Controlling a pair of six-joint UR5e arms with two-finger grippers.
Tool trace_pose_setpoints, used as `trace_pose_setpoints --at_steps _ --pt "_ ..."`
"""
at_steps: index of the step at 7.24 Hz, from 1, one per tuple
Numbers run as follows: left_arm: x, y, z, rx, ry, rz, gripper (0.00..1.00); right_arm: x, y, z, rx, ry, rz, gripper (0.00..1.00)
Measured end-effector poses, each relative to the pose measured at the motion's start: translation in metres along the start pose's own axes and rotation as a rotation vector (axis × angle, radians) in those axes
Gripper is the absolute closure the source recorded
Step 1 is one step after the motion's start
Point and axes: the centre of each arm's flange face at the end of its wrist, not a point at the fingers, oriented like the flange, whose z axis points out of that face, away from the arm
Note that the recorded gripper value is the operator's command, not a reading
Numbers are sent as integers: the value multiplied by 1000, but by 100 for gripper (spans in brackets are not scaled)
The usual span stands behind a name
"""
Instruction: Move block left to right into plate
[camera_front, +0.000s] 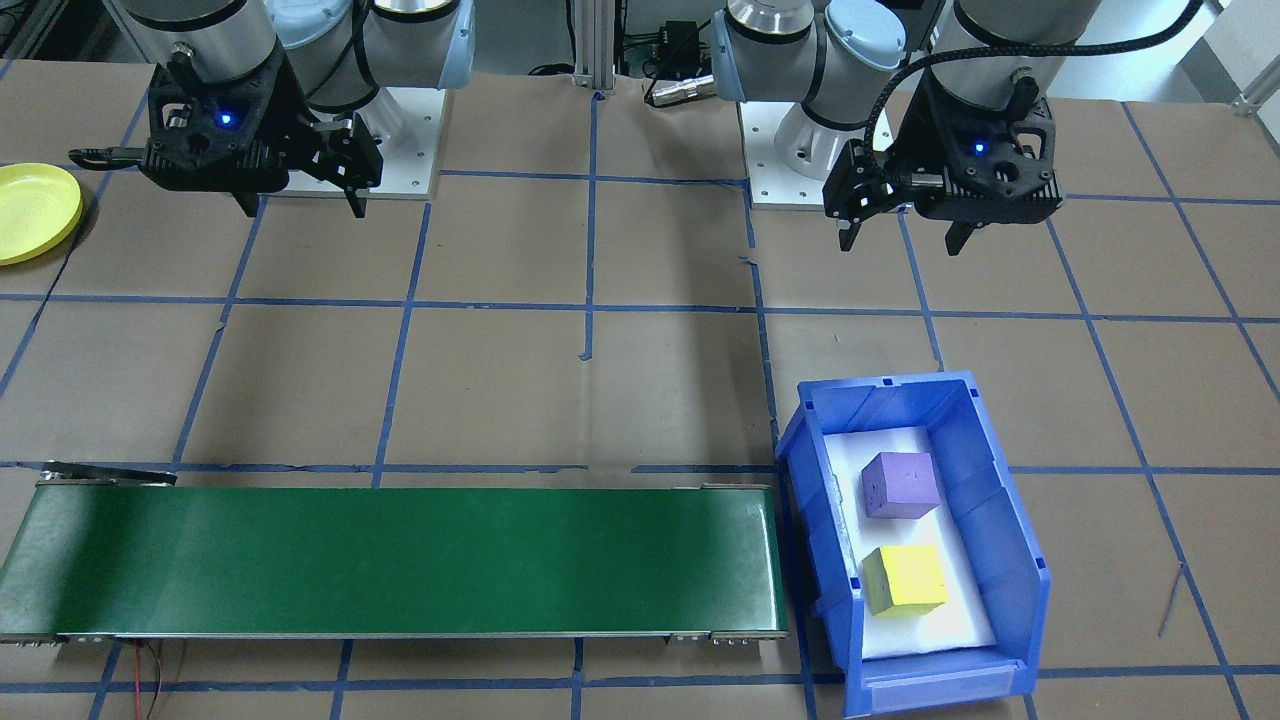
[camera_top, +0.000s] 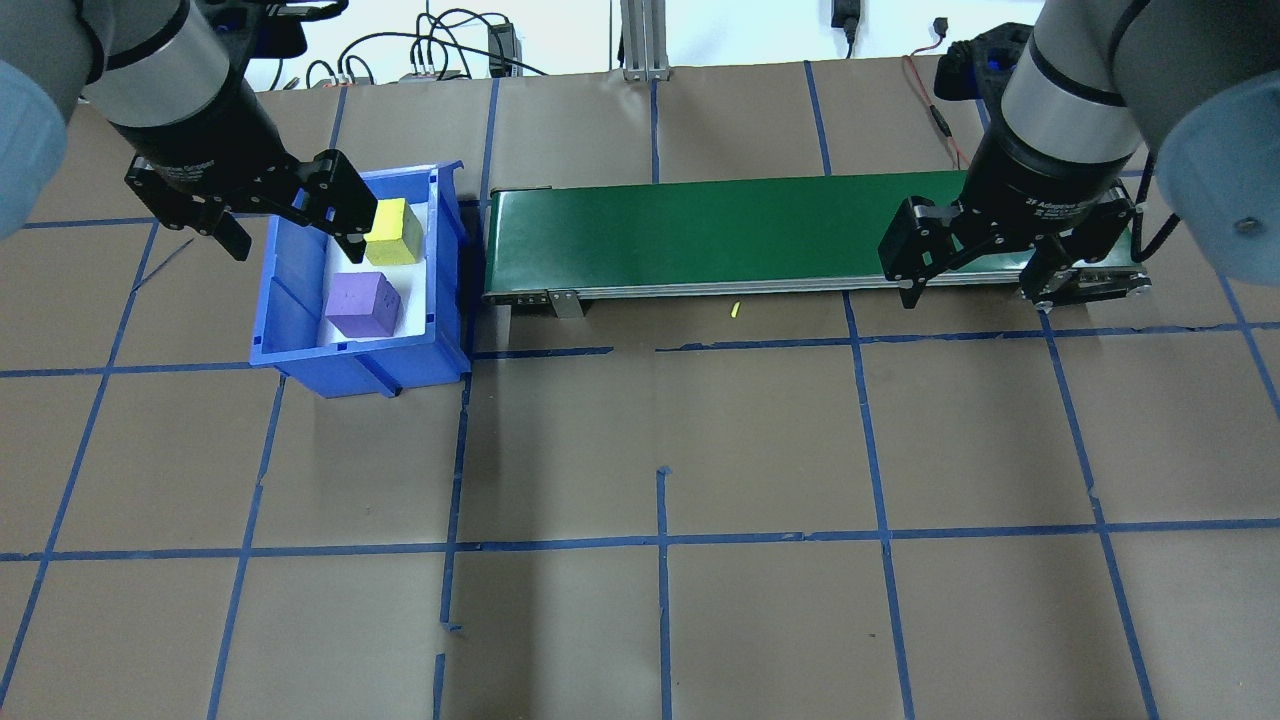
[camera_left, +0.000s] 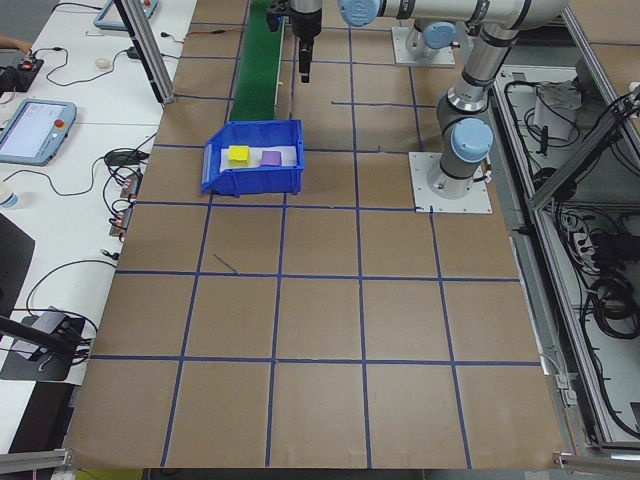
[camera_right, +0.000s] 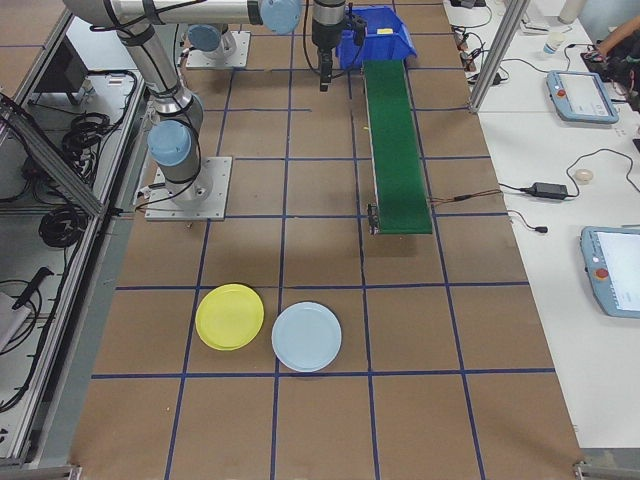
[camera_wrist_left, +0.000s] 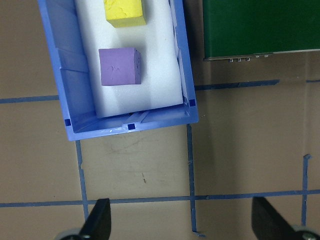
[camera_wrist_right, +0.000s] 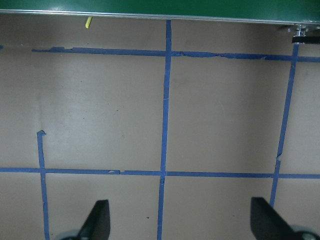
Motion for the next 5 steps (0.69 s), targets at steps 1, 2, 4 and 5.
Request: trace_pose_setpoints --at_steps 1,2,4,5 --pt "0 0 1 -1 1 0 0 1 1 2 -12 0 -1 0" --pt "1 0 2 -2 4 1 0 2 1 4 -23 0 -27 0" --pt "-1 0 5 -8 1 5 0 2 0 4 -26 -2 -69 0" --pt "-4 -4 13 -21 -1 26 0 2 0 4 -26 -2 -74 0"
